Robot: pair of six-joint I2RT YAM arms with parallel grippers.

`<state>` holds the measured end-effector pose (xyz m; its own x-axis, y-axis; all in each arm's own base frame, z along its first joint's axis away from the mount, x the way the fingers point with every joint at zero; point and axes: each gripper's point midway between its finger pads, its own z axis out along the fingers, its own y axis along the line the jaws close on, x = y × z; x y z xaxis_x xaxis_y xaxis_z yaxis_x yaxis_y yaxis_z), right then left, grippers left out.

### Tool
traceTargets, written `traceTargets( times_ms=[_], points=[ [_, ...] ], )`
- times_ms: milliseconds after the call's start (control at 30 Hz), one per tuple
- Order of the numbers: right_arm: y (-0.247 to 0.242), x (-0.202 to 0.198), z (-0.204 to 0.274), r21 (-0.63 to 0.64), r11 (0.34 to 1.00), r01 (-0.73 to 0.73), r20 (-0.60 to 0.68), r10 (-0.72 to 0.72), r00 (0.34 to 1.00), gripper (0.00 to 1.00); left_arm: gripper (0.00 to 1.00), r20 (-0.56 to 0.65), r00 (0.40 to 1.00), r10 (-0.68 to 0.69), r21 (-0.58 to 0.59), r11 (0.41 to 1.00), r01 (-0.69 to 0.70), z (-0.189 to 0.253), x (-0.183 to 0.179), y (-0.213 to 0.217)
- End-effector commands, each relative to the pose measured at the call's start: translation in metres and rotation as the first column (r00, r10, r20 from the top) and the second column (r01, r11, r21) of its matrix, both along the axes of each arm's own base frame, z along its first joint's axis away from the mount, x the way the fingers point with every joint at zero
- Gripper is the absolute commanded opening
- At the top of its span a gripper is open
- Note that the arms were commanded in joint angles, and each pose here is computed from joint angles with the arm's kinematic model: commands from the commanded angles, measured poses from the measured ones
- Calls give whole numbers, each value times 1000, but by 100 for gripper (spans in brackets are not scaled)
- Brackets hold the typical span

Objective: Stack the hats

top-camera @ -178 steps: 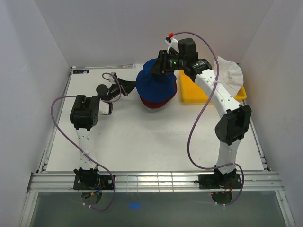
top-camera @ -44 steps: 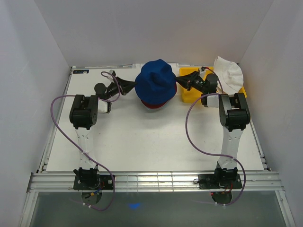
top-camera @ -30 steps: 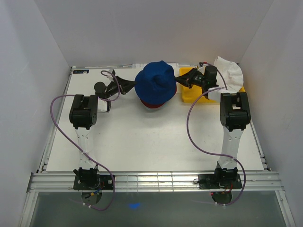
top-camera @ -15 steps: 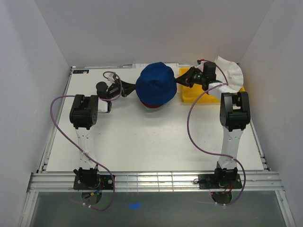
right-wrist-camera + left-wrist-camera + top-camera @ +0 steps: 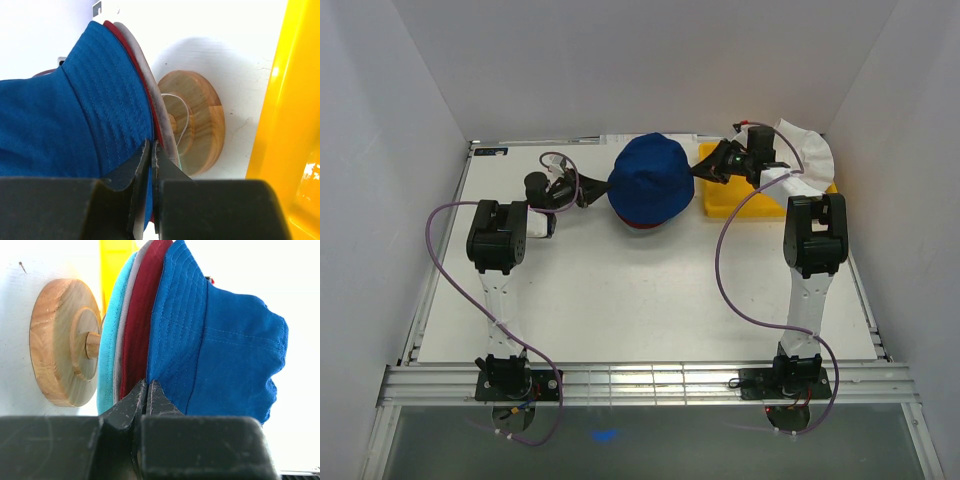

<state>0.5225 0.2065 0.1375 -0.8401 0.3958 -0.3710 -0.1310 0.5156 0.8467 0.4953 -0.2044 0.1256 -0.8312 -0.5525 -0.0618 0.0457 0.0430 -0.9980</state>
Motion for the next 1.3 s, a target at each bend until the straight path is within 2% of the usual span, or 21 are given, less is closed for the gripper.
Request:
traceTargets(
  times_ms=[0,333,400,467,967,1133,1267],
  points=[
    [-25,-1,-49,-150,987,63,-76,-75,994,8,0,-25,998,54,43,998,-53,-6,10,17],
    [-19,-3,-44,-247,968,49,-23,-57,998,8,7,26,998,50,29,998,-50,20,17,16],
    [-19,-6,-50,-260,965,43,-32,-53,998,8,6,15,999,51,34,998,-51,16,18,17],
    [-20,-8,-59,-272,962,37,-51,-53,997,8,0,-10,999,52,40,998,-52,8,16,17],
    [-34,-27,-104,-342,939,31,-132,-81,988,8,0,-123,988,97,132,988,-81,-49,-2,30],
    [-34,-25,-103,-339,940,32,-128,-80,989,8,0,-123,988,96,152,985,-77,-56,-5,35],
    [-33,-19,-86,-327,944,46,-93,-81,992,8,0,-55,994,89,155,985,-80,-32,1,34]
  ],
)
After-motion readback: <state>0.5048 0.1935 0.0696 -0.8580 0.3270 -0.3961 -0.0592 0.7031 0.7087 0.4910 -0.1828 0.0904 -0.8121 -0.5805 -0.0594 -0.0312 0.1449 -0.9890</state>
